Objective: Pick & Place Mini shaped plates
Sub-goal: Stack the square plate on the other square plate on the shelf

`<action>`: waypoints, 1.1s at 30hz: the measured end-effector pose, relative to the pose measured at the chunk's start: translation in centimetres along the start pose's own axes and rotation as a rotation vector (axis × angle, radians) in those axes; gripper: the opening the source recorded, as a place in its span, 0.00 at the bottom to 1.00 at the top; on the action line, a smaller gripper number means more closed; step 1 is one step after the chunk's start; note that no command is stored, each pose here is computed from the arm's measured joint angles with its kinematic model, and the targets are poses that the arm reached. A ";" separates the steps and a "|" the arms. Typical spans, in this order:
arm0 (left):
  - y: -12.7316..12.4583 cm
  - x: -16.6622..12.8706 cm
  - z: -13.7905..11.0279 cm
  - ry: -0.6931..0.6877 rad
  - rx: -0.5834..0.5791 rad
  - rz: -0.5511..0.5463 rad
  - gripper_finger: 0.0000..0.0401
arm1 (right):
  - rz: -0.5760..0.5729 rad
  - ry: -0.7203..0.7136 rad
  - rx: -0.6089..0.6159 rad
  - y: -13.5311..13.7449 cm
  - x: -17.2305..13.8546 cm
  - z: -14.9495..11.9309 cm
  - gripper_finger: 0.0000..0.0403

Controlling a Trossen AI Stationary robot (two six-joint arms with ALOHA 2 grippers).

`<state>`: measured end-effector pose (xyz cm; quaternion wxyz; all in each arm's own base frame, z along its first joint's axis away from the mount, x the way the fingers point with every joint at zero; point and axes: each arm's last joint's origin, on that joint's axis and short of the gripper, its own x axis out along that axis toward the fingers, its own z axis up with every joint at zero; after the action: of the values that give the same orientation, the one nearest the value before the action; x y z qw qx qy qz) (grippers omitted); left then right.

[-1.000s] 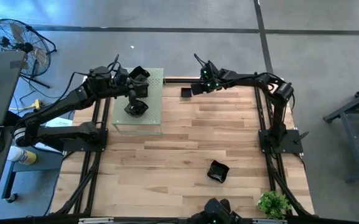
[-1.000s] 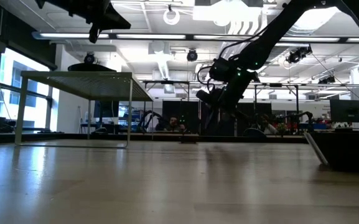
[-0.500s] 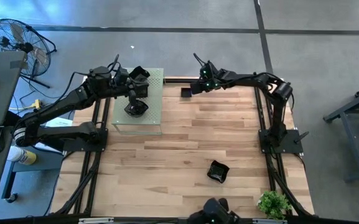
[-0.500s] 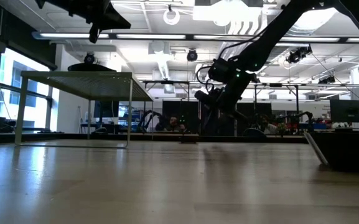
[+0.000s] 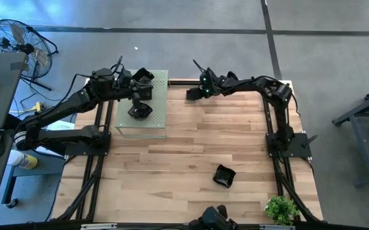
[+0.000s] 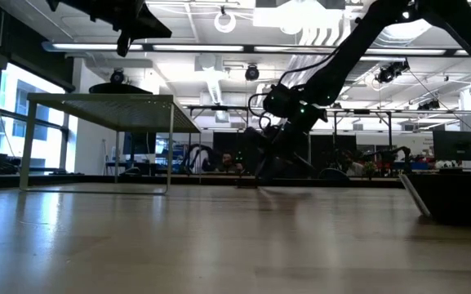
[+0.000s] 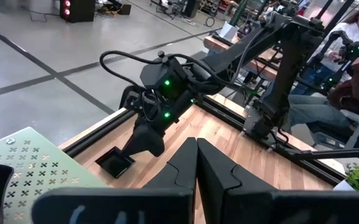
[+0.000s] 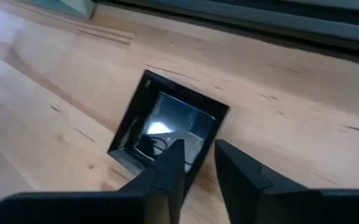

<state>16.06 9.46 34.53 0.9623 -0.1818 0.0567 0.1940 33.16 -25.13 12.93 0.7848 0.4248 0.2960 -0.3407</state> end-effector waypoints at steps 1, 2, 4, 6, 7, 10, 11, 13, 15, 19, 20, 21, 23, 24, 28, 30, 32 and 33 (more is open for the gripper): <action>0.0 0.0 0.0 0.000 0.000 0.000 0.00 | 0.000 0.000 0.002 0.0 0.0 0.0 0.20; 0.0 0.0 0.0 0.000 -0.001 0.000 0.00 | -0.002 0.004 0.003 0.0 0.0 0.0 0.17; 0.0 0.0 0.0 0.000 -0.008 0.000 0.00 | -0.001 0.005 -0.002 0.0 0.0 0.0 0.12; 0.0 0.0 0.0 0.000 -0.008 0.000 0.00 | 0.001 0.007 -0.002 0.0 0.0 0.0 0.06; 0.0 0.0 0.0 0.000 -0.008 0.001 0.00 | 0.002 0.008 -0.002 0.0 0.0 -0.1 0.04; 0.0 0.0 0.0 0.000 -0.008 0.001 0.00 | 0.007 0.009 -0.004 0.0 0.0 0.0 0.01; 0.0 0.0 0.0 0.000 -0.008 0.001 0.00 | 0.011 0.013 -0.004 0.0 0.0 -0.1 0.02; 0.0 0.0 0.0 0.000 -0.008 0.001 0.00 | 0.020 0.022 -0.004 0.0 0.0 -0.1 0.02; 0.0 0.0 0.0 0.000 -0.013 0.001 0.00 | 0.019 0.028 -0.004 0.1 -0.3 -0.1 0.02; 0.0 0.0 0.0 0.004 -0.023 -0.011 0.00 | 0.037 0.005 -0.025 0.7 -1.5 0.4 0.01; 0.0 0.0 0.0 0.005 -0.024 -0.014 0.00 | 0.042 0.001 -0.030 1.0 -1.9 0.5 0.01; 0.0 0.0 0.0 0.007 -0.028 -0.018 0.00 | 0.043 0.000 -0.037 1.2 -2.4 0.6 0.01; -0.1 0.0 0.0 0.009 -0.040 -0.022 0.00 | 0.041 0.003 -0.063 1.7 -3.1 0.5 0.01; -0.1 0.0 -0.1 0.011 -0.042 -0.023 0.00 | 0.041 0.007 -0.077 1.9 -3.4 0.4 0.00; -0.1 0.0 -0.1 0.013 -0.042 -0.023 0.00 | 0.019 0.081 -0.089 2.5 -3.6 -0.7 0.01; -0.1 0.0 -0.1 0.013 -0.042 -0.022 0.00 | -0.011 0.128 -0.099 2.8 -3.5 -1.7 0.00; -0.1 0.0 -0.1 0.014 -0.042 -0.025 0.00 | -0.044 0.172 -0.111 3.2 -3.5 -2.7 0.00; -0.1 0.0 -0.1 0.014 -0.042 -0.026 0.00 | -0.056 0.195 -0.113 3.5 -3.5 -3.2 0.00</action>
<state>16.07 9.37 34.48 0.9602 -0.2043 0.0572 0.1815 33.25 -19.92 15.72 0.7651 0.4027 0.4012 -0.3024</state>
